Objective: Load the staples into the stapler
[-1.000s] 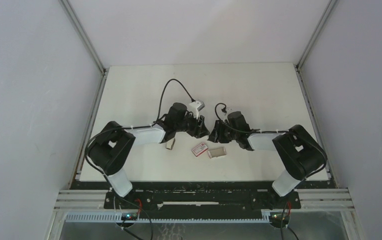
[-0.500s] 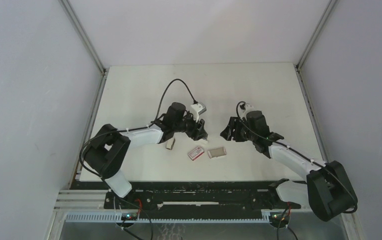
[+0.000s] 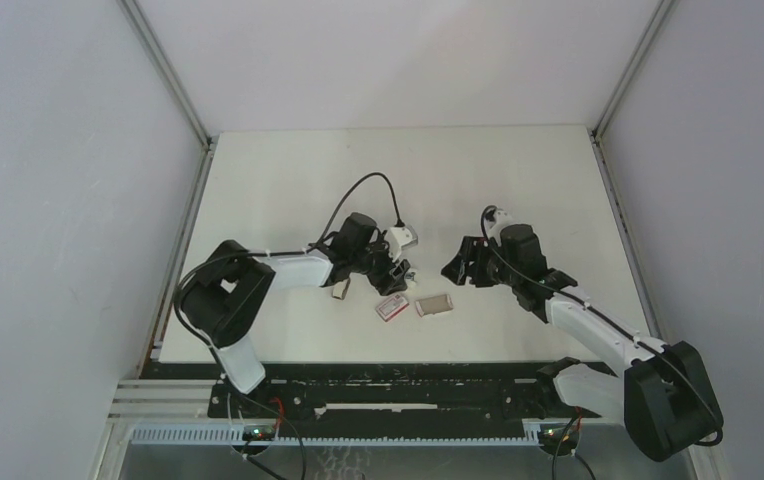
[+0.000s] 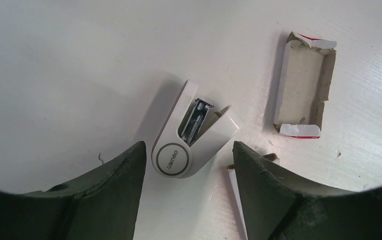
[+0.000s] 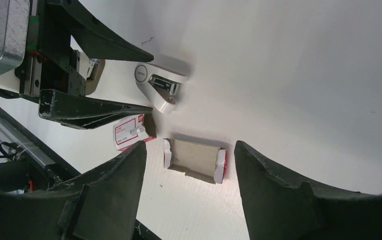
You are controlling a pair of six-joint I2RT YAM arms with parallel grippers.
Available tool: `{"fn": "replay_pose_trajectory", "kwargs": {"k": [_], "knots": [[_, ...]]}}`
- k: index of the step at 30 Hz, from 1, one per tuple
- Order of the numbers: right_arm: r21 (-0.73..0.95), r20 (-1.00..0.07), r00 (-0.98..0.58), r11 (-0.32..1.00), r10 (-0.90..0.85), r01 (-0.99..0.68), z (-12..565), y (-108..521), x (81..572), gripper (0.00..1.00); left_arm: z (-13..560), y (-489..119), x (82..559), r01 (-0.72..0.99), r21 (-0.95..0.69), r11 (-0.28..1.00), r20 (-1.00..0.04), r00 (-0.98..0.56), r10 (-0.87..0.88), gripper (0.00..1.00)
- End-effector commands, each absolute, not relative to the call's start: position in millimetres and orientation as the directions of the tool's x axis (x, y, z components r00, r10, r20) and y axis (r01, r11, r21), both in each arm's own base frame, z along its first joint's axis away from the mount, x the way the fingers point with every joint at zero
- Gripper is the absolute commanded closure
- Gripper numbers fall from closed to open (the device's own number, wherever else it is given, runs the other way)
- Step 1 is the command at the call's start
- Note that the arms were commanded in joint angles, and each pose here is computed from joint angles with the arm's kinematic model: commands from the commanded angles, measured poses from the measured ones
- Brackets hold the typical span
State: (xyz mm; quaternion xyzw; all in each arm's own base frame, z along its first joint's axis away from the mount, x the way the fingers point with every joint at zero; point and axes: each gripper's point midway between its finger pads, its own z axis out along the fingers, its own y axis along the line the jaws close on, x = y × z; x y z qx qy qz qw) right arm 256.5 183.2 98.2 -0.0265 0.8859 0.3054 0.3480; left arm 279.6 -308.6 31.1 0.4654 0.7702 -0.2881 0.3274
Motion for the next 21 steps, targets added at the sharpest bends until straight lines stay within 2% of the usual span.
{"fn": "replay_pose_trajectory", "kwargs": {"k": [1,6,14,21], "knots": [[0.527,-0.655,-0.738,0.798,0.163,-0.292,104.8,182.8,257.7,0.35,42.4,-323.1,283.2,0.938,-0.101,0.333,-0.806,-0.273,0.525,0.31],[0.543,-0.649,-0.740,0.789,0.175,-0.289,104.3,181.4,258.1,0.34,35.6,-327.0,282.2,0.940,-0.072,0.333,-0.790,-0.258,0.556,0.35],[0.564,-0.636,-0.750,0.772,0.180,-0.293,95.4,185.4,259.3,0.29,33.3,-324.0,276.9,0.932,-0.077,0.354,-0.769,-0.282,0.574,0.57],[0.577,-0.622,-0.764,0.761,0.174,-0.296,89.7,189.2,258.9,0.29,28.2,-326.2,265.1,0.926,-0.117,0.358,-0.751,-0.318,0.578,0.65]]}}
